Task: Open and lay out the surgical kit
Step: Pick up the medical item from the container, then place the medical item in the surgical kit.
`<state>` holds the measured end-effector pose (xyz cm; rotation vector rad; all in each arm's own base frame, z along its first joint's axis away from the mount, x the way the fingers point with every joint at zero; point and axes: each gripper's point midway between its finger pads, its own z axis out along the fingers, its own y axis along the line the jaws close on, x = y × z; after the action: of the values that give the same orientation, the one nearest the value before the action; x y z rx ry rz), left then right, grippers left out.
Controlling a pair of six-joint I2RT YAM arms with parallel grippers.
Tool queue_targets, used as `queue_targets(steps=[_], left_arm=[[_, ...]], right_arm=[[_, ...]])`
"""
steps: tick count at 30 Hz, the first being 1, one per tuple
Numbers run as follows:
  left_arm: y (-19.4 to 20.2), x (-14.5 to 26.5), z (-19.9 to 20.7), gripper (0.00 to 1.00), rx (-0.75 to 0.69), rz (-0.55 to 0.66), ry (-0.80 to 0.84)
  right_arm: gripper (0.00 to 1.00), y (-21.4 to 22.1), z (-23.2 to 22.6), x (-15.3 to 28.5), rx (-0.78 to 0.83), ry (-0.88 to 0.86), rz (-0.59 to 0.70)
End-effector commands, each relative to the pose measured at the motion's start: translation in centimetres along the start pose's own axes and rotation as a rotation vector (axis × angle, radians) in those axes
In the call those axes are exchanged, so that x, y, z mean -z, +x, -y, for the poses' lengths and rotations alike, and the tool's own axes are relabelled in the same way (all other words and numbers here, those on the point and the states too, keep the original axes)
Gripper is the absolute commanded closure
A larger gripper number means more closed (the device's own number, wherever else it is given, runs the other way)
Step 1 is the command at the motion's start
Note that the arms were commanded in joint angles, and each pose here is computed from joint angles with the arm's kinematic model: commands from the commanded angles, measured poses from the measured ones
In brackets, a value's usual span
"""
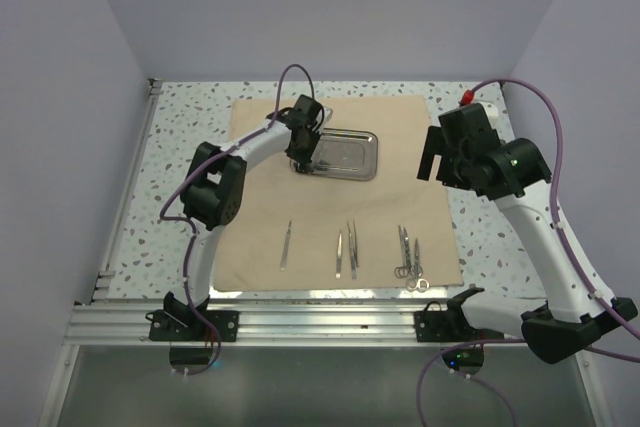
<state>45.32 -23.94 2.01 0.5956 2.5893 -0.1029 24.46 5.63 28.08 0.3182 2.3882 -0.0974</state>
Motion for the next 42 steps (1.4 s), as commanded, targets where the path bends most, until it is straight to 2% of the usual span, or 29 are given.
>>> queue_targets(steps=[1,5,9,11,19,24,29,34,35,36,37,38,39,42], left_arm=[[7.4,-3.2,-0.4,0.82,-0.047,-0.227,-0.014],[8.9,-3.6,-0.3,0.87,-0.045,-0.264,-0.009],[10.0,-3.5,0.0,0.99,-0.038,-0.288,0.006],[9.6,-3.2,0.2,1.00,-0.019,-0.273,0.013],[4.9,-0.7,1.0,1.00,0.068,-0.164,0.040],[0.0,2.6,1.2,1.00,0.107,-0.046,0.048],[-3.1,7.2,1.2,1.00,0.148,0.056,0.058],[-1.9,10.9,1.1,1.00,0.200,0.090,0.047],[-2.0,12.8,1.0,1.00,0.206,0.128,0.040],[-0.1,12.4,1.1,1.00,0.209,0.098,0.030],[0.3,14.0,1.6,1.00,0.213,0.125,0.030],[2.9,13.3,1.5,1.00,0.211,0.079,-0.001],[3.8,13.6,1.9,1.00,0.211,0.076,-0.008],[8.3,14.4,4.5,1.00,0.195,0.047,-0.020]], right_arm=[[0.06,-0.7,-0.1,0.1,-0.005,-0.012,0.028],[0.06,-0.5,-0.1,0.0,-0.005,-0.018,0.021],[0.06,-0.3,0.0,0.0,-0.008,-0.023,0.017],[0.06,-0.2,0.1,0.2,-0.009,-0.026,0.019],[0.06,0.1,0.4,0.8,-0.019,-0.047,0.031],[0.06,0.4,0.7,1.4,-0.022,-0.065,0.044],[0.06,1.0,0.9,1.7,-0.021,-0.086,0.044],[0.06,1.5,1.0,1.9,-0.014,-0.102,0.047],[0.06,1.6,1.1,1.9,-0.013,-0.103,0.045],[0.07,1.8,1.0,1.9,-0.009,-0.109,0.039],[0.06,1.9,1.0,1.9,-0.009,-0.112,0.038],[0.06,2.0,1.0,1.8,-0.007,-0.115,0.036],[0.06,2.1,0.9,1.8,-0.005,-0.118,0.033],[0.06,2.4,0.8,1.7,0.005,-0.127,0.025]])
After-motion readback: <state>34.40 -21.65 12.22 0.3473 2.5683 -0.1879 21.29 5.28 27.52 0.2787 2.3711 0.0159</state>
